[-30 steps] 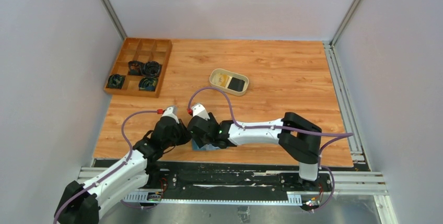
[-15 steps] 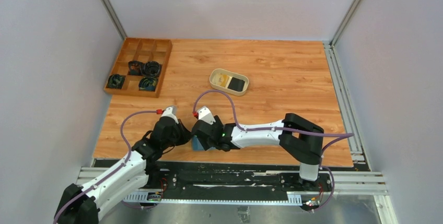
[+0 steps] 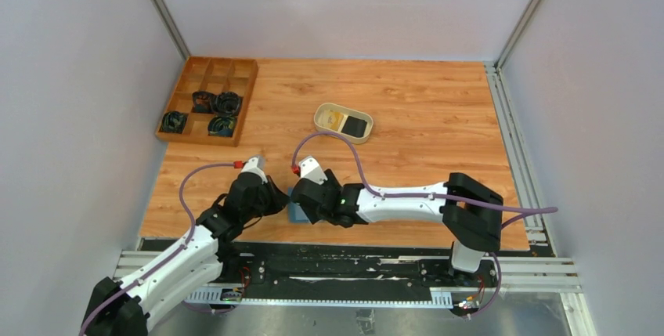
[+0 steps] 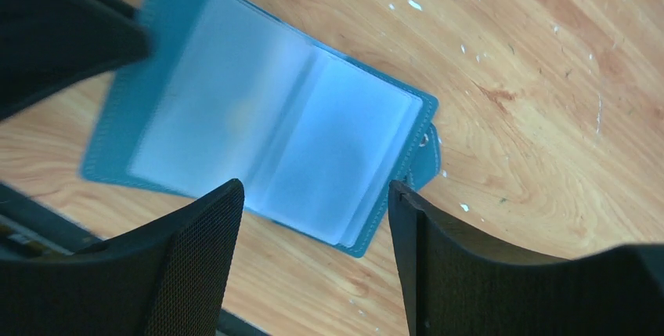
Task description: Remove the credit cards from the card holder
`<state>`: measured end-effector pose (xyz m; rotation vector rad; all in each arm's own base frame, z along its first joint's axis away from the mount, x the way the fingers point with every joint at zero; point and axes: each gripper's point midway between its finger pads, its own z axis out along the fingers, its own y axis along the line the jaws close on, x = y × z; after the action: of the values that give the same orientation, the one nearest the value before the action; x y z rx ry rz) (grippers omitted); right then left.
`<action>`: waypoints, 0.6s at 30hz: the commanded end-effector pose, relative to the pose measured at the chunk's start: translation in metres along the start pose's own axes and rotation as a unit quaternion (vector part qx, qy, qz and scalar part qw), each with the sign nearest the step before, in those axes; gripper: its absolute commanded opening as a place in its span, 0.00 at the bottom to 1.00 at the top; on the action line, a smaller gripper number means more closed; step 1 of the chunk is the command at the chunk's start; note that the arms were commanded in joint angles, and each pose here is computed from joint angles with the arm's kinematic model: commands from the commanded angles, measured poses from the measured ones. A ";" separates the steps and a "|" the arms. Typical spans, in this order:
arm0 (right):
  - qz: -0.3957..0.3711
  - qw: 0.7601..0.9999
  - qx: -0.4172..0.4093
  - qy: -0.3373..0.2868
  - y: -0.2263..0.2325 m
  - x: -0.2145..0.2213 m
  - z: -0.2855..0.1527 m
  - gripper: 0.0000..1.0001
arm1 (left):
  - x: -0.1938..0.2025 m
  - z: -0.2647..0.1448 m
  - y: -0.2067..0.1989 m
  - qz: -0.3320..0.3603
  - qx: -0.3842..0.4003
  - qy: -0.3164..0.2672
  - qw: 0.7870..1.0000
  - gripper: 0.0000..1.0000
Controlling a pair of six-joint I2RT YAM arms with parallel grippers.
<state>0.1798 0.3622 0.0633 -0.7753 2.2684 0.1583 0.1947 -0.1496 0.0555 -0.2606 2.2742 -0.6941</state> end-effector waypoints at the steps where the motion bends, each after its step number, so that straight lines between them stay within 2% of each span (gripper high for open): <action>1: -0.015 0.998 -0.046 -0.048 0.030 -0.032 -0.025 0.72 | -0.011 -0.003 -0.005 0.001 0.001 -0.013 1.000 0.00; 8: -0.003 0.993 -0.109 -0.051 0.069 -0.032 -0.011 0.72 | -0.014 -0.003 -0.006 0.002 -0.006 -0.011 1.000 0.00; 18: -0.037 0.995 -0.088 -0.036 0.075 -0.019 0.020 0.72 | -0.015 -0.003 -0.007 0.001 -0.009 -0.008 1.000 0.00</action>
<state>0.1561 0.4298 0.0562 -0.9124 2.1954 0.3636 0.1963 -0.1421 0.0538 -0.2799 2.3022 -0.6305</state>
